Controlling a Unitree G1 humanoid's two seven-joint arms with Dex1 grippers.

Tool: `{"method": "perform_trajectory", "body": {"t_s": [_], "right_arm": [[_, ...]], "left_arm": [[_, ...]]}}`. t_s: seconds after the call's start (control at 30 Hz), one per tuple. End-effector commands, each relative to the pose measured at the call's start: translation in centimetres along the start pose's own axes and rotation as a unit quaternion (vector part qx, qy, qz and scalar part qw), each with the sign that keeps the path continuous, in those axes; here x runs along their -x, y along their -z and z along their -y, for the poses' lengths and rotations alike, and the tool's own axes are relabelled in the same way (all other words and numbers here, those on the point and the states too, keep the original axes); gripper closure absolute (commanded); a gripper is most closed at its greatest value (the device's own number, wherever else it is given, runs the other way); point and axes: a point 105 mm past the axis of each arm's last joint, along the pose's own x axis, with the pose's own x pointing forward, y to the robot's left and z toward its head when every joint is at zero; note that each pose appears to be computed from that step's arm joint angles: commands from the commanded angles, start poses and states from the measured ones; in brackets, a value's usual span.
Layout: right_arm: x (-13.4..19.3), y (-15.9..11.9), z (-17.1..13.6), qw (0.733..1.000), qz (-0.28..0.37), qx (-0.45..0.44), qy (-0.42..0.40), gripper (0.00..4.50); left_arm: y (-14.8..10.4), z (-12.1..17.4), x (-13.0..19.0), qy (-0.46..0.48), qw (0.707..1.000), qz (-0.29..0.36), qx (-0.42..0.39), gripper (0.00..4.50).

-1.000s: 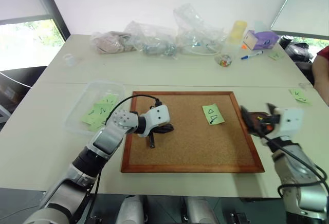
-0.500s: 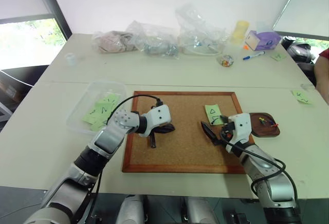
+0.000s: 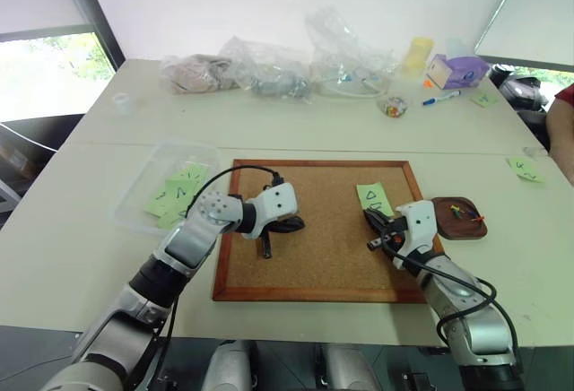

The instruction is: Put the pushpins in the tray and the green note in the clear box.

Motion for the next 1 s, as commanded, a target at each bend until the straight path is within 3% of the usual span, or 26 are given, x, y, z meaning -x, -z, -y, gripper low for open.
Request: {"method": "perform_trajectory", "body": {"t_s": [0.03, 0.43, 0.6, 0.67, 0.77, 0.87, 1.0], "right_arm": [[0.3, -0.1, -0.4, 1.000, 0.002, 0.003, -0.004, 4.49], [2.5, -6.0, 1.1, 0.990, 0.113, 0.059, 0.056, 4.49], [2.8, -6.7, 1.2, 0.989, 0.120, 0.059, 0.061, 4.49], [2.8, -6.9, 0.9, 0.989, 0.123, 0.060, 0.056, 4.49], [2.8, -7.3, 0.6, 0.988, 0.126, 0.066, 0.052, 4.49], [2.9, -8.1, 0.4, 0.987, 0.131, 0.077, 0.044, 4.50], [3.0, -9.1, 0.2, 0.985, 0.138, 0.097, 0.035, 4.50]], "left_arm": [[2.0, 0.6, -0.4, 0.006, 0.999, -0.037, 0.016, 4.50], [2.7, 0.6, -0.1, 0.010, 0.998, -0.054, 0.008, 4.50], [2.6, 0.6, -0.2, 0.014, 0.998, -0.053, 0.007, 4.50], [2.0, 0.3, -0.3, 0.013, 0.999, -0.036, 0.019, 4.50], [-1.1, -1.2, 0.1, 0.006, 0.994, 0.050, 0.098, 4.50], [-6.3, -3.2, 1.5, 0.042, 0.960, 0.173, 0.215, 3.51], [-10.4, -4.7, 2.1, 0.082, 0.926, 0.243, 0.277, 1.53]]}}
